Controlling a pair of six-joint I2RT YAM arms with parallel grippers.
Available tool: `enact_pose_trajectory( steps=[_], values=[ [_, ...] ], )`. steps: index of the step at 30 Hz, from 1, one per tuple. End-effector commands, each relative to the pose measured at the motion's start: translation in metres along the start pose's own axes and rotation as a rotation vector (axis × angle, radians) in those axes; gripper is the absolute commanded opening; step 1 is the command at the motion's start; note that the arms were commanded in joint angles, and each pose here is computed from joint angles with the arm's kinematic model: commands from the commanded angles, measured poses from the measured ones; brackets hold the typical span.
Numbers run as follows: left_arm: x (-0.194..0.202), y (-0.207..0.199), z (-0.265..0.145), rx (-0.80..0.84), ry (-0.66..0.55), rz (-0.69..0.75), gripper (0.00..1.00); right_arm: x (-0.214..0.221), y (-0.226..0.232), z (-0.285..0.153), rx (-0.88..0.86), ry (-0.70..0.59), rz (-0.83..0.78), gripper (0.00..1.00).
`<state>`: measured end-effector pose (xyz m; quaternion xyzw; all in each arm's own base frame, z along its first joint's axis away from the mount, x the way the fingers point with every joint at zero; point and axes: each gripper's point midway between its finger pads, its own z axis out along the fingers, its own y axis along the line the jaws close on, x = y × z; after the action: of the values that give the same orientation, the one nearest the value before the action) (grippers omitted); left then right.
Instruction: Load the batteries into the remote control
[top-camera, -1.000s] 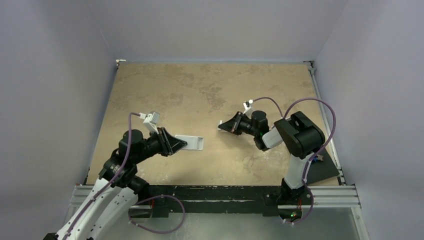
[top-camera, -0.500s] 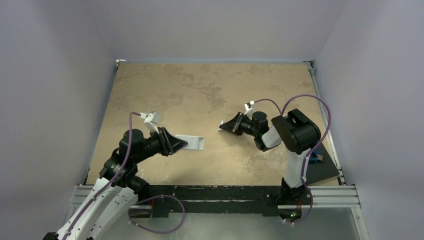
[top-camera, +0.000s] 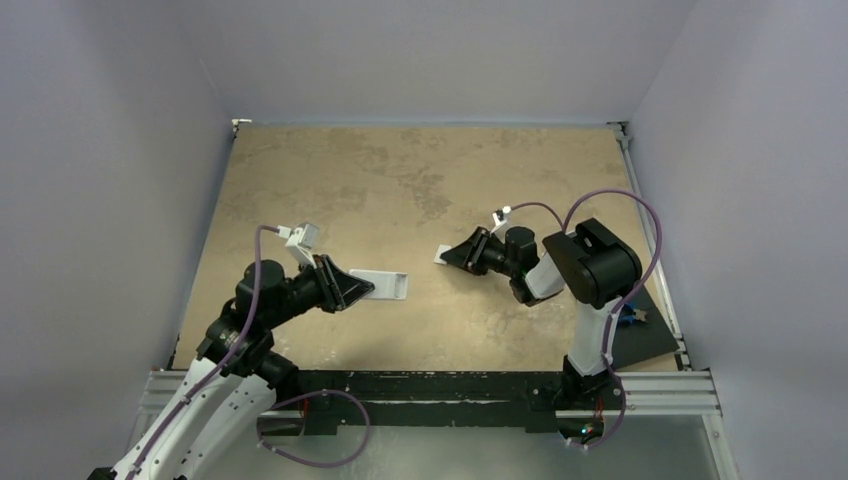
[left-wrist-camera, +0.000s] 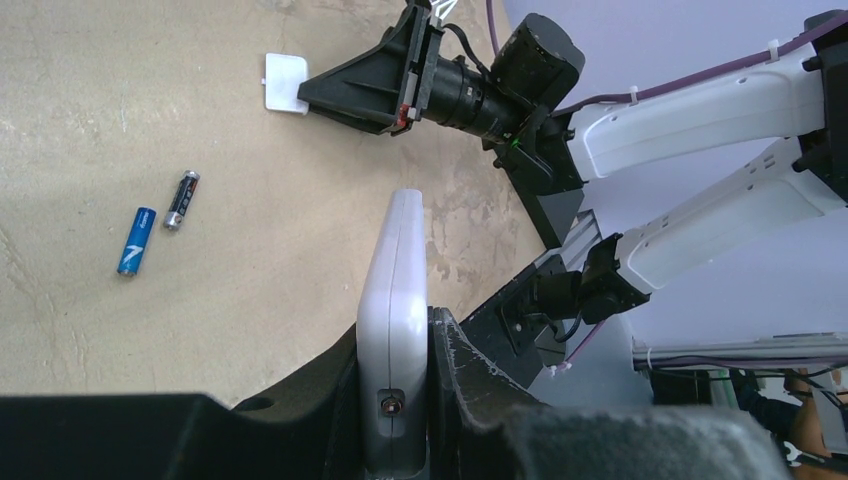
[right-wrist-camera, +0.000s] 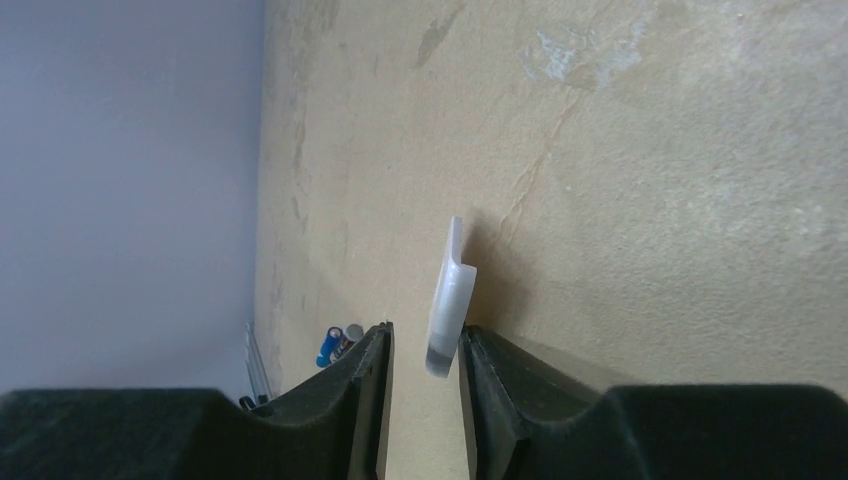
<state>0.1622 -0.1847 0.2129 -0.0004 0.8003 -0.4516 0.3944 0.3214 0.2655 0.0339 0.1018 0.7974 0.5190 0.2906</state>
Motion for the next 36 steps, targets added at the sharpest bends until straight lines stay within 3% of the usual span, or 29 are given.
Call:
enact_pose_trajectory(
  steps=[1,16,36],
  values=[
    [-0.008,-0.01,-0.002,0.037,-0.03,0.009,0.0,-0.009,0.003,-0.004,0.016,-0.043,-0.029,0.38],
    [-0.01,-0.013,-0.004,0.046,-0.035,0.012,0.0,-0.012,-0.014,-0.013,0.241,-0.027,-0.078,0.48],
    [-0.01,-0.019,-0.01,0.058,-0.033,0.029,0.0,0.002,-0.009,0.009,0.237,-0.016,-0.017,0.49]
  ],
)
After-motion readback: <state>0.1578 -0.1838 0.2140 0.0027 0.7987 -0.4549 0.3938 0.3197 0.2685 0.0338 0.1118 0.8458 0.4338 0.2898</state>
